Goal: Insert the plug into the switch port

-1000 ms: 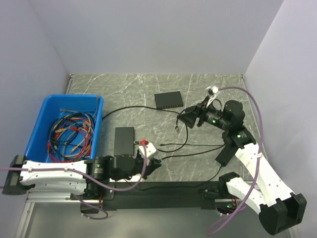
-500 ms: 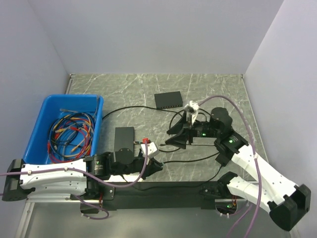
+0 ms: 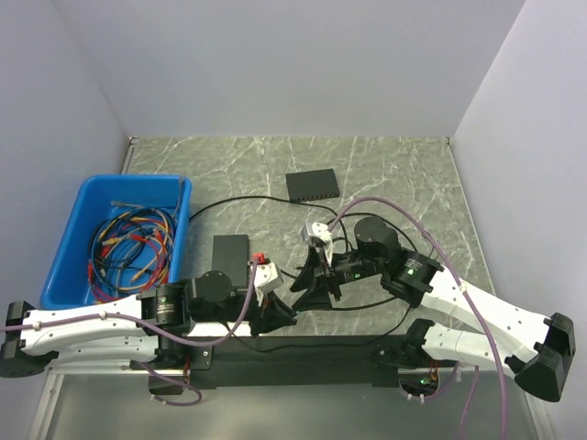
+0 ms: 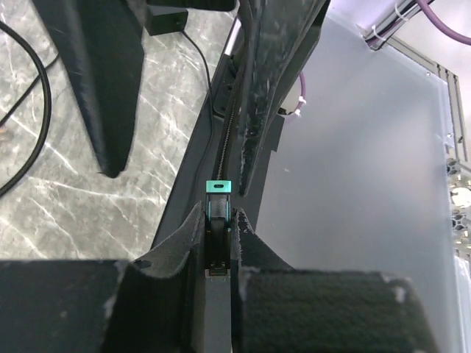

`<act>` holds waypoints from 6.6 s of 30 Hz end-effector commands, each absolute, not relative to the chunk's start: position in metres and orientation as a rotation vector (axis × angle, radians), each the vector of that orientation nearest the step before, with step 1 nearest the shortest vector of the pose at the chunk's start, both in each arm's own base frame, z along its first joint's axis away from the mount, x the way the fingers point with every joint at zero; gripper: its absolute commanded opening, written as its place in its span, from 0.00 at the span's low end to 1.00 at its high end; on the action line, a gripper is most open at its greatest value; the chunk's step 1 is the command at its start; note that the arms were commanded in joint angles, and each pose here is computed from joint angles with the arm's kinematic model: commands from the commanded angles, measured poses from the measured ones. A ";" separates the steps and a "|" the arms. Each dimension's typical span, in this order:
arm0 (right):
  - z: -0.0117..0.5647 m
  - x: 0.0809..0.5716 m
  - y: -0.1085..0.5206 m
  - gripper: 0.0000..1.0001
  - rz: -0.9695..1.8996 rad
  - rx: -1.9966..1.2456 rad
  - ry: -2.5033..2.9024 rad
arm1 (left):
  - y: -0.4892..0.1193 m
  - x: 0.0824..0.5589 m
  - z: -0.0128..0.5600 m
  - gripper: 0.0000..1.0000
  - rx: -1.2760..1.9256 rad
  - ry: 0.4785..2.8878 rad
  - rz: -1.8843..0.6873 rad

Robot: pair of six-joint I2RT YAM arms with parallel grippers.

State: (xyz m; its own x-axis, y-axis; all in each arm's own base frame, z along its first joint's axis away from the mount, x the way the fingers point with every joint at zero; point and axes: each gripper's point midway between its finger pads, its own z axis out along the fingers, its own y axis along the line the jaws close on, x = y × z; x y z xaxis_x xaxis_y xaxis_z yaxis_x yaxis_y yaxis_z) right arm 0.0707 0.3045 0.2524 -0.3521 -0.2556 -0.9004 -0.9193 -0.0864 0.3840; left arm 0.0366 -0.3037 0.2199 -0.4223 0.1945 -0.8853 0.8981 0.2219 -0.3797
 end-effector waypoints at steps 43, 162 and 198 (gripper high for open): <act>0.252 0.038 0.322 0.29 1.441 -1.447 1.585 | -0.281 0.057 0.264 0.00 0.786 1.779 -1.215; 0.065 0.145 0.338 0.00 0.689 -0.813 2.276 | -0.228 0.353 0.066 0.90 -0.093 2.178 -0.579; 0.041 0.177 0.376 0.00 0.523 -0.527 2.183 | -0.181 0.295 0.028 0.87 -0.324 2.039 -0.717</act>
State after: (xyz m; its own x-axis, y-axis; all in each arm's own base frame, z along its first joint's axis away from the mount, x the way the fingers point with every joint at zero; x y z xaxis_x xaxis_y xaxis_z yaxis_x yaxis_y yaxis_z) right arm 0.1664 0.3605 0.0214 -0.6123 -0.2540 -0.7487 -0.5424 0.8240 0.1639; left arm 0.3072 -0.1762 0.0428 -0.4916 -0.4905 -0.7196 0.0419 0.8120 -0.5821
